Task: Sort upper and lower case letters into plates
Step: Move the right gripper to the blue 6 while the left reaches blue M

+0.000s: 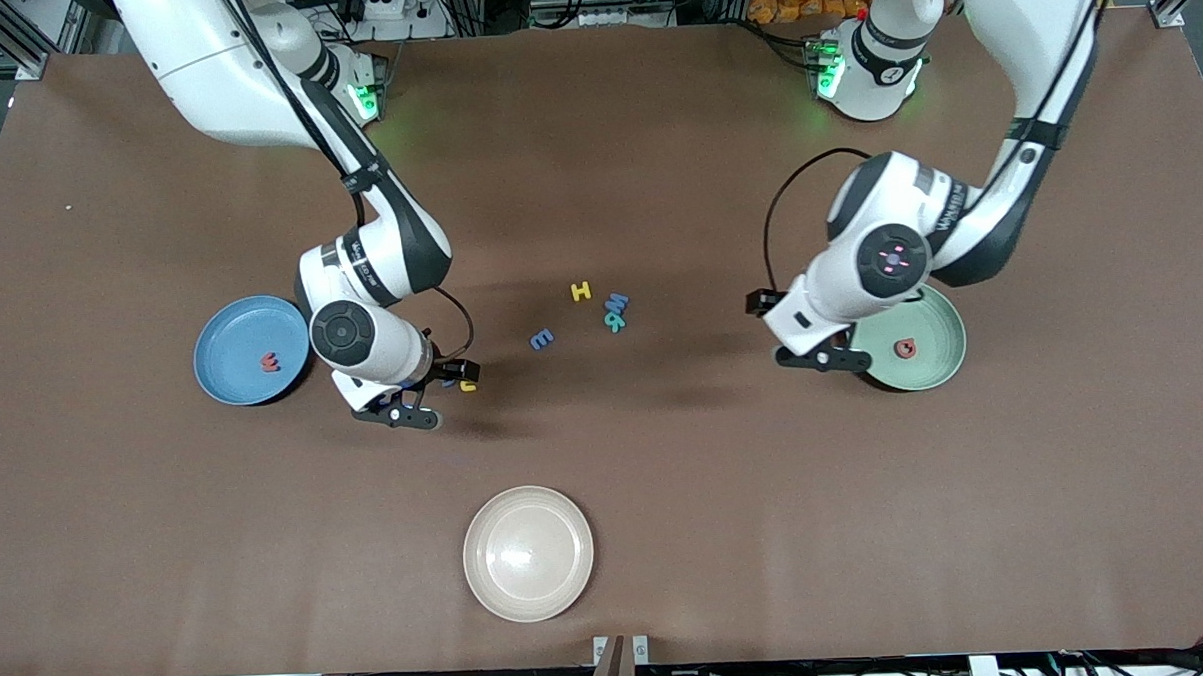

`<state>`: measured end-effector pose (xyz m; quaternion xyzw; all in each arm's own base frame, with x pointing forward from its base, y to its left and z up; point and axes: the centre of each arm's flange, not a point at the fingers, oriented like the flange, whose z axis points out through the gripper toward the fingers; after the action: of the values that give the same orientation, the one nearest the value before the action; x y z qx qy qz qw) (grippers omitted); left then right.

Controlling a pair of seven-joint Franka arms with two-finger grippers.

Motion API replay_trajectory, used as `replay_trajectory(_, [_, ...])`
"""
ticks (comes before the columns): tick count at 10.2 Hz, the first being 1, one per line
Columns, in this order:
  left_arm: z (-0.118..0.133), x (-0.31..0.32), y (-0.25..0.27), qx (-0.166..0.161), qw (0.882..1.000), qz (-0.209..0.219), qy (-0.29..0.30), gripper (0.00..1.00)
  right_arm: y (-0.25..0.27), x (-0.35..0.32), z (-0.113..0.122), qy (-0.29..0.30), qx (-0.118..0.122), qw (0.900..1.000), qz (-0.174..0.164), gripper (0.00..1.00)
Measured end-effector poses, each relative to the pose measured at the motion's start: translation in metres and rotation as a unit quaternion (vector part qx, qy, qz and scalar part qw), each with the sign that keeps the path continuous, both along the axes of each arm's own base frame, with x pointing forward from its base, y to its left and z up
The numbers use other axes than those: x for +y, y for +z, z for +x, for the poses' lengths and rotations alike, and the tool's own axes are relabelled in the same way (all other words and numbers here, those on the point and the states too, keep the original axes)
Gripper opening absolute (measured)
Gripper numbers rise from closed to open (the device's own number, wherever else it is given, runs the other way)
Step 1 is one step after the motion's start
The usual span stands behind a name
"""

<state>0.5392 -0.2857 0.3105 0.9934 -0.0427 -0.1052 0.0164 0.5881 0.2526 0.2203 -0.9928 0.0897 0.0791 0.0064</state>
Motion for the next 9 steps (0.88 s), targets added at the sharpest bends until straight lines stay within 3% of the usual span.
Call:
replay_trajectory(2, [-0.015, -0.046, 0.006, -0.016, 1.000, -0.008, -0.001, 1.00, -0.003, 0.000, -0.001, 0.005, -0.001, 1.000, -0.004, 0.99])
replay_trajectory(6, [-0.047, -0.124, 0.009, -0.086, 0.992, -0.042, -0.077, 1.00, -0.025, -0.002, -0.005, 0.034, -0.007, 0.999, -0.029, 0.96])
replay_trajectory(9, [-0.081, -0.165, -0.004, -0.101, 0.985, -0.039, -0.135, 1.00, -0.035, -0.009, -0.005, 0.036, -0.007, 0.999, -0.036, 0.88])
